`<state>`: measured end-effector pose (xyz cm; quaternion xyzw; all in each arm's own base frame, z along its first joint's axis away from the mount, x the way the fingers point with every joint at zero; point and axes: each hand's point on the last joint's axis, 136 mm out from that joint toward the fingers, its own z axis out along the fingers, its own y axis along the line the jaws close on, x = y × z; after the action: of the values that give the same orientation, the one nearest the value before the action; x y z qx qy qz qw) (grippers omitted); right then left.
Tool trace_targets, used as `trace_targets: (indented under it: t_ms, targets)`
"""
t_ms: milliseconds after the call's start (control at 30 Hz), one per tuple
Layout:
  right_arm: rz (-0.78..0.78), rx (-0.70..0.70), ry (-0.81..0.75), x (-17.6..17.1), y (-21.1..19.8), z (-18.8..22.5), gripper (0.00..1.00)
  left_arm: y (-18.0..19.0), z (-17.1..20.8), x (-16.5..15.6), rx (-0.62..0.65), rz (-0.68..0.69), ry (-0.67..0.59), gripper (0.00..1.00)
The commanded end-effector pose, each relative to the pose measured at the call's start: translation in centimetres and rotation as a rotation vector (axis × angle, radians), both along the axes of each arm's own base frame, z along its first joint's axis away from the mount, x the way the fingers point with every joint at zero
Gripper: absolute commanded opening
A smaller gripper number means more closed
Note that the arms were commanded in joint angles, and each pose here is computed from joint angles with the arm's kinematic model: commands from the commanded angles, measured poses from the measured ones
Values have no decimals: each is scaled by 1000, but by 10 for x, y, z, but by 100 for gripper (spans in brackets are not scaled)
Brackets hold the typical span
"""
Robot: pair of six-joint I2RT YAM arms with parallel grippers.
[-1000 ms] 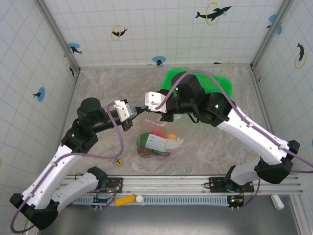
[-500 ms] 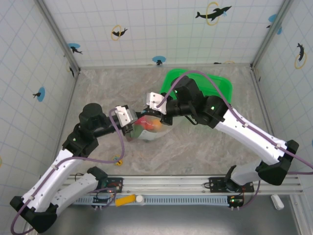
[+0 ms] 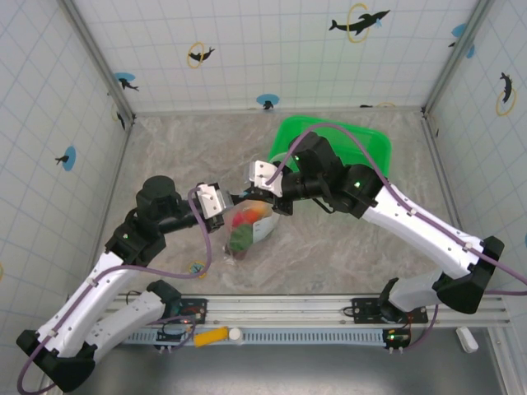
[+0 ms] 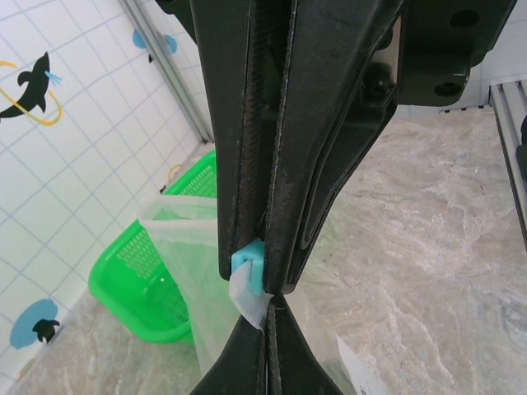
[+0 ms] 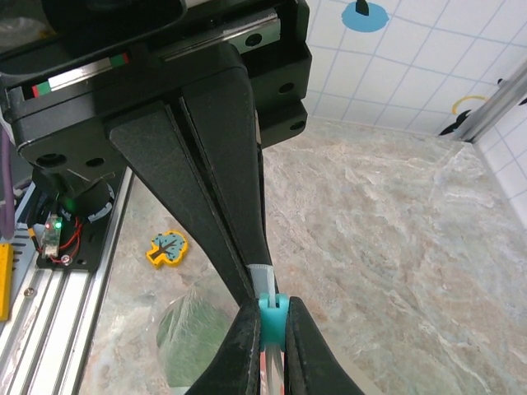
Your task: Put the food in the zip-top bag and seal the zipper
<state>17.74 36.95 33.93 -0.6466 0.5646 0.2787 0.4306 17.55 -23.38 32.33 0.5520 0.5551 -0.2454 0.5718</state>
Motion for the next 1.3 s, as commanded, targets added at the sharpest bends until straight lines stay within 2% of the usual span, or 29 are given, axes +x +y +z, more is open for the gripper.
trace_targets:
  t_ms: [0, 167, 400, 767, 933, 1067, 1133, 1167, 1267]
  targets:
    - [-189, -106, -55, 36, -37, -9, 0, 7, 33, -16, -37, -30, -88, 0]
    - [-199, -56, -62, 42, -38, 11, 0, 4, 43, -23, -58, -74, -94, 0]
    - [-221, -100, -70, 51, -44, -1, 0, 7, 50, -20, -77, -43, -125, 0]
    - [-249, -95, -35, 58, -54, -10, 0, 11, 54, -17, -104, -7, -153, 0]
    - [-252, -68, -30, 61, -55, -4, 0, 8, 53, -19, -109, -29, -135, 0]
    - [-194, 3, 5, 52, -41, 15, 0, 3, 43, -13, -102, -32, -63, 0]
    - [-179, 19, 5, 48, -35, 21, 0, 0, 38, -13, -94, -43, -30, 17]
    - [-171, 23, 2, 46, -32, 23, 0, -1, 36, -14, -92, -52, -14, 21]
    - [-160, 26, 4, 43, -30, 23, 0, -2, 32, -13, -88, -51, 13, 22]
